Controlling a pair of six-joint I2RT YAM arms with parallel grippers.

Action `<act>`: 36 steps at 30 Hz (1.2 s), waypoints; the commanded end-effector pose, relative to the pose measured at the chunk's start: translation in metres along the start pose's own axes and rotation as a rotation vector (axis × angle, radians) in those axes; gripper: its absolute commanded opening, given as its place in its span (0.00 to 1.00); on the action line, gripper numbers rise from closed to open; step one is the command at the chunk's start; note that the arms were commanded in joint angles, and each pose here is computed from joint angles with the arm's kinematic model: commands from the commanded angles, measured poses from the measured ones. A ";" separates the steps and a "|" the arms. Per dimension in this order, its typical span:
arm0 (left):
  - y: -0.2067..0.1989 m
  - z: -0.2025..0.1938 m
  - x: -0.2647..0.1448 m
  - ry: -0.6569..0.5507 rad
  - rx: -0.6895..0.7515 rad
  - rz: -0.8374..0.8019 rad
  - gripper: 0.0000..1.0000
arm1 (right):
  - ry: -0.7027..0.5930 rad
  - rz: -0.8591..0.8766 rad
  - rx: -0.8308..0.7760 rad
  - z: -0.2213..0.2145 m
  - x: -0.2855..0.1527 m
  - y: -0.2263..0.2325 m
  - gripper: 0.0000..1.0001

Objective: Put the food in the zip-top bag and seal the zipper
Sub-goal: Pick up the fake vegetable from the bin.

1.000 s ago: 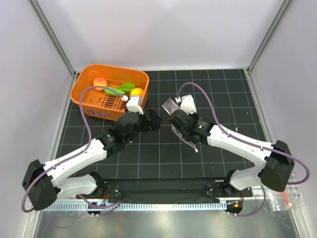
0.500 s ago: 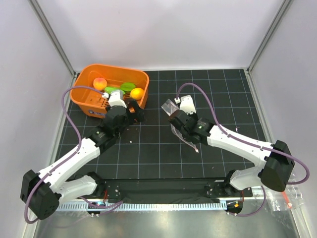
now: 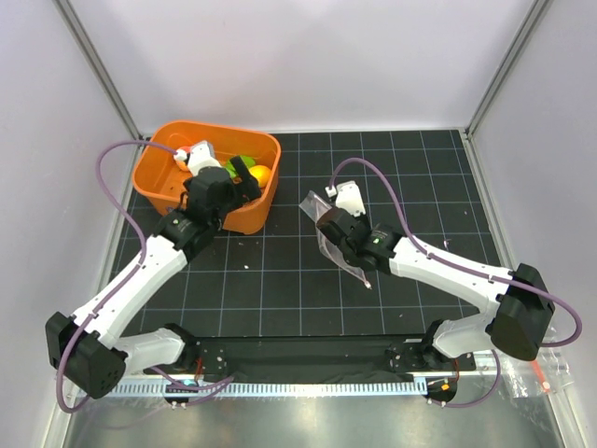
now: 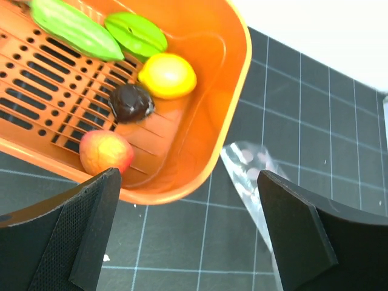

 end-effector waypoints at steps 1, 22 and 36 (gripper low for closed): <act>0.005 0.018 -0.005 -0.014 -0.023 0.068 0.99 | -0.049 0.006 0.033 0.011 -0.001 -0.001 0.01; -0.020 0.102 0.084 -0.209 -0.270 0.114 1.00 | -0.073 0.064 0.080 0.002 -0.008 0.000 0.01; -0.011 0.097 0.181 -0.157 -0.034 0.263 1.00 | -0.046 0.015 0.067 0.026 -0.011 0.000 0.01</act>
Point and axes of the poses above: each gripper's point midway between its finger pads, its own x axis out along the fingers, its own y axis along the line the jaws close on, z = x × y, the point moved 4 cm from there along -x, back along the fingers, and after that the axes turned 13 degrees about -x, right-handed, at the moved point
